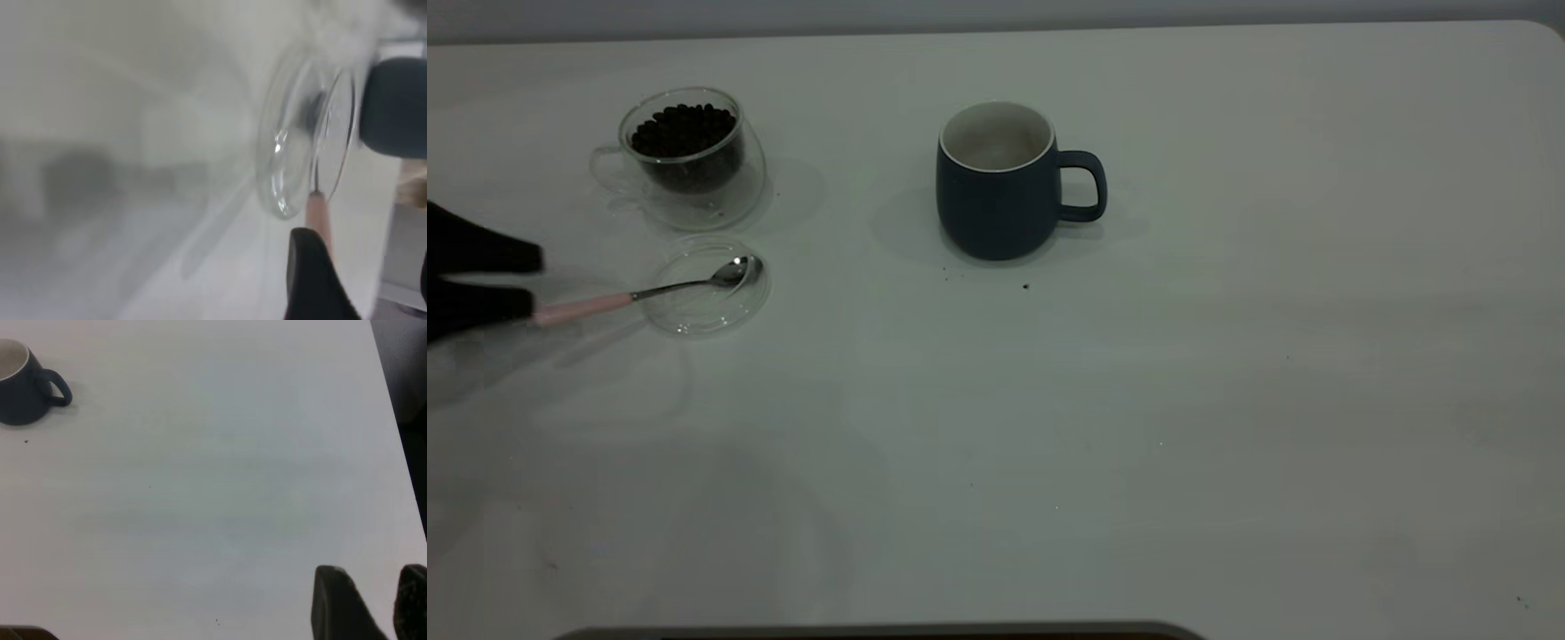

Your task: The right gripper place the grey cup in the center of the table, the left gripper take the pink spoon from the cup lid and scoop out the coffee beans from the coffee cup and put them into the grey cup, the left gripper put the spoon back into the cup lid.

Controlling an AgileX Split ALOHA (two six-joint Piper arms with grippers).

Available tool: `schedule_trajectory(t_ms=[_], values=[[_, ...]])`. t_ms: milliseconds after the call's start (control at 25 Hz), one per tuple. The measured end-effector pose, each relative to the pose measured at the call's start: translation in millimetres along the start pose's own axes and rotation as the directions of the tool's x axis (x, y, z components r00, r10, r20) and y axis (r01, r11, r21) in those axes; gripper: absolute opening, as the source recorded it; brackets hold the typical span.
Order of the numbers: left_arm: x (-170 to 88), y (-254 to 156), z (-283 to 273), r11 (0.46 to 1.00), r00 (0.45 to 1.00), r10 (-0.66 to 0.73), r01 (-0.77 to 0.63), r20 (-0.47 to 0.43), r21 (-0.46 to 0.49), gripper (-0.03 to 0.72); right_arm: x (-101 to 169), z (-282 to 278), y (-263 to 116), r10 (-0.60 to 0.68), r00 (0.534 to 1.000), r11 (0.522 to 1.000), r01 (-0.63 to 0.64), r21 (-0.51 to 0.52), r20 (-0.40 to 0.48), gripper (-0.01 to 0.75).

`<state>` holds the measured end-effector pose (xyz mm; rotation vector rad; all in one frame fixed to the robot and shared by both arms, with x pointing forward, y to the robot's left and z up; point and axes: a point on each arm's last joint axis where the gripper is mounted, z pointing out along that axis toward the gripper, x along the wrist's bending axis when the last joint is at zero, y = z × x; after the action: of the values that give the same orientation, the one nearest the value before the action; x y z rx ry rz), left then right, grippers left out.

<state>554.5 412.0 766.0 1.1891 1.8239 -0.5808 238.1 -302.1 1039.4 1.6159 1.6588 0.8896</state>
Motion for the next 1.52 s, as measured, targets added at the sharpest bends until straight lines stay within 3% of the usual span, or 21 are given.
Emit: schedule_trajectory(t_ms=[200,360,520,680,840,920,1000,1200,1320,1520], values=[[-40,17,-35,0.992,0.987,0.118,-0.122,-0.109,-0.025,0.447,0,0,0,0.000,1.000,1.000,0.000,0.000,0.000,0.239],[-104,27,-54,0.966,0.948,0.239,-0.255,-0.211,-0.053,0.437,0,0,0,0.000,1.000,1.000,0.000,0.000,0.000,0.239],[-179,17,-62,0.904,0.855,0.402,-0.427,-0.328,-0.006,0.420,0,0,0,0.000,1.000,1.000,0.000,0.000,0.000,0.239],[-230,-12,-69,0.908,0.807,0.401,-0.411,-0.433,0.075,0.418,0,0,0,0.000,1.000,1.000,0.000,0.000,0.000,0.239],[-252,-46,-84,0.917,0.680,0.397,-0.323,-0.617,0.235,0.417,0,0,0,0.000,1.000,1.000,0.000,0.000,0.000,0.239],[-260,-61,-95,0.930,0.605,0.368,-0.257,-0.706,0.264,0.417,0,0,0,0.000,1.000,1.000,0.000,0.000,0.000,0.239],[-272,-77,-105,0.939,0.567,0.344,-0.219,-0.748,0.266,0.417,0,0,0,0.000,1.000,1.000,0.000,0.000,0.000,0.239],[-303,-115,-121,0.928,0.557,0.370,-0.250,-0.744,0.275,0.417,0,0,0,0.000,1.000,1.000,0.000,0.000,0.000,0.239],[-320,-137,-135,0.907,0.555,0.403,-0.345,-0.728,0.240,0.416,0,0,0,0.001,1.000,1.000,-0.001,0.000,0.001,0.239],[-322,-184,-166,0.869,0.531,0.423,-0.466,-0.735,0.163,0.416,0,0,0,0.001,1.000,1.000,-0.001,0.000,0.001,0.239]])
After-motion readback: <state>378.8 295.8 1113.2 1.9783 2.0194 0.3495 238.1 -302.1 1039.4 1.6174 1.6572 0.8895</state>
